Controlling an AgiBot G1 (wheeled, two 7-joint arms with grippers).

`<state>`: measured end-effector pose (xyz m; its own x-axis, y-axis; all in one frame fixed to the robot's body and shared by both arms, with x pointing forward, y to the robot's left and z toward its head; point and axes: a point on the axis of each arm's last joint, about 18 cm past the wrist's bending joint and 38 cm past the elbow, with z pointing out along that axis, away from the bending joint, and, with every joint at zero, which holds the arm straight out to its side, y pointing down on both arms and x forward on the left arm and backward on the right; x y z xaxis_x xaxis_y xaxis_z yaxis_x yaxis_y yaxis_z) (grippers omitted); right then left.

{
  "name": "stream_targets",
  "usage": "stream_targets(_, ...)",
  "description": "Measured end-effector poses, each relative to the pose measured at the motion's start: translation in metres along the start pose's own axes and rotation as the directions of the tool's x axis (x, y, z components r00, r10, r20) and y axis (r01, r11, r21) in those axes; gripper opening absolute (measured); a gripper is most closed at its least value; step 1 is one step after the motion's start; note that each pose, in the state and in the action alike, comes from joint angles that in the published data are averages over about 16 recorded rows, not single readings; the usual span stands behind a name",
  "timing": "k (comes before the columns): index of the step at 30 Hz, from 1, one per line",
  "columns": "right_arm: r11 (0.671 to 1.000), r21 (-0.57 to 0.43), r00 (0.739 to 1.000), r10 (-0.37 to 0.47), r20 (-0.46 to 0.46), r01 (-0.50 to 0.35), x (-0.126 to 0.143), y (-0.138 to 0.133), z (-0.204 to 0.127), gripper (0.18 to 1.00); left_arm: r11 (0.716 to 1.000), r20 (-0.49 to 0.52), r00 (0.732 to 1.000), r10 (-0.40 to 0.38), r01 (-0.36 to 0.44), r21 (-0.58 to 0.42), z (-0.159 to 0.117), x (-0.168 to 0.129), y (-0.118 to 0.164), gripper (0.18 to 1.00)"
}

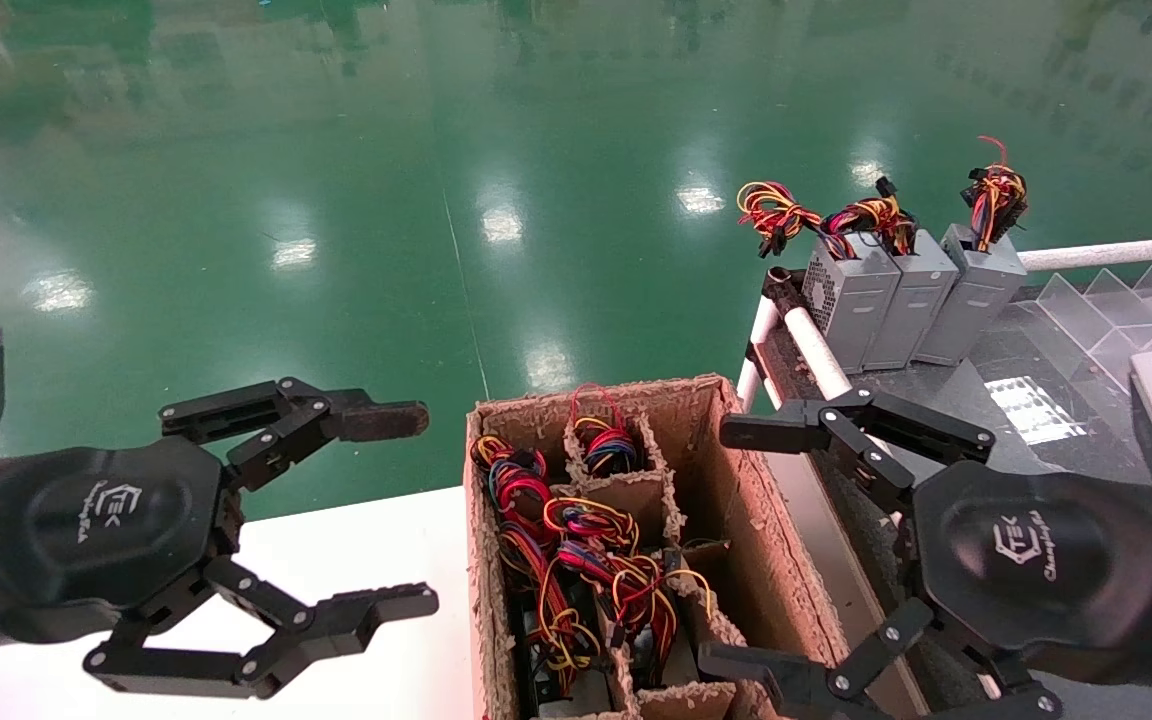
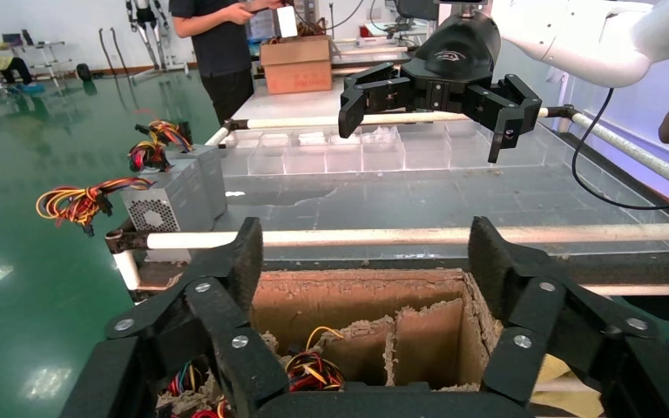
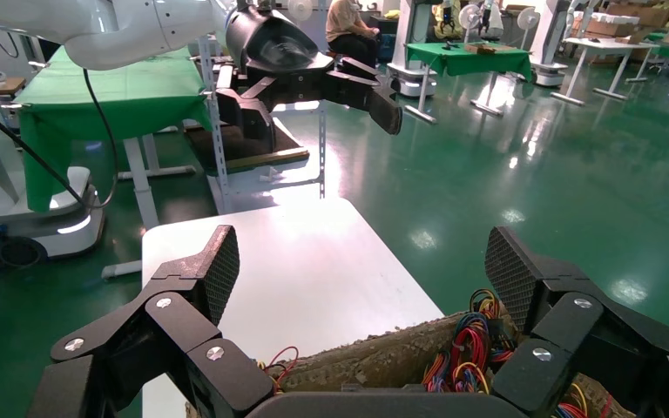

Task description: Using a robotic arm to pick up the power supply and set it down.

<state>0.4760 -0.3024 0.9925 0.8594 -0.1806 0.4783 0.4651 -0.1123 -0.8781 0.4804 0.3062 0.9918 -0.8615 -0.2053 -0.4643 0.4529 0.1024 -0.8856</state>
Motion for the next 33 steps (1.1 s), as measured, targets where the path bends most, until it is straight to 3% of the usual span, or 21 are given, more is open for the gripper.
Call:
stream_targets(10, 1.000, 0.000, 1.000, 0.000, 0.000, 0.000, 0.0000, 0.0000, 0.0000, 1.001, 1.000, 0.000, 1.000, 0.000, 0.000, 0.000, 0.0000, 0.0000, 0.0000, 0.754)
stream_targets(26, 1.000, 0.000, 1.000, 0.000, 0.000, 0.000, 0.0000, 0.0000, 0.0000, 1.001, 1.000, 0.000, 1.000, 0.000, 0.000, 0.000, 0.0000, 0.0000, 0.0000, 0.378)
stream_targets(33, 1.000, 0.000, 1.000, 0.000, 0.000, 0.000, 0.0000, 0.0000, 0.0000, 1.001, 1.000, 0.000, 1.000, 0.000, 0.000, 0.000, 0.0000, 0.0000, 0.0000, 0.276)
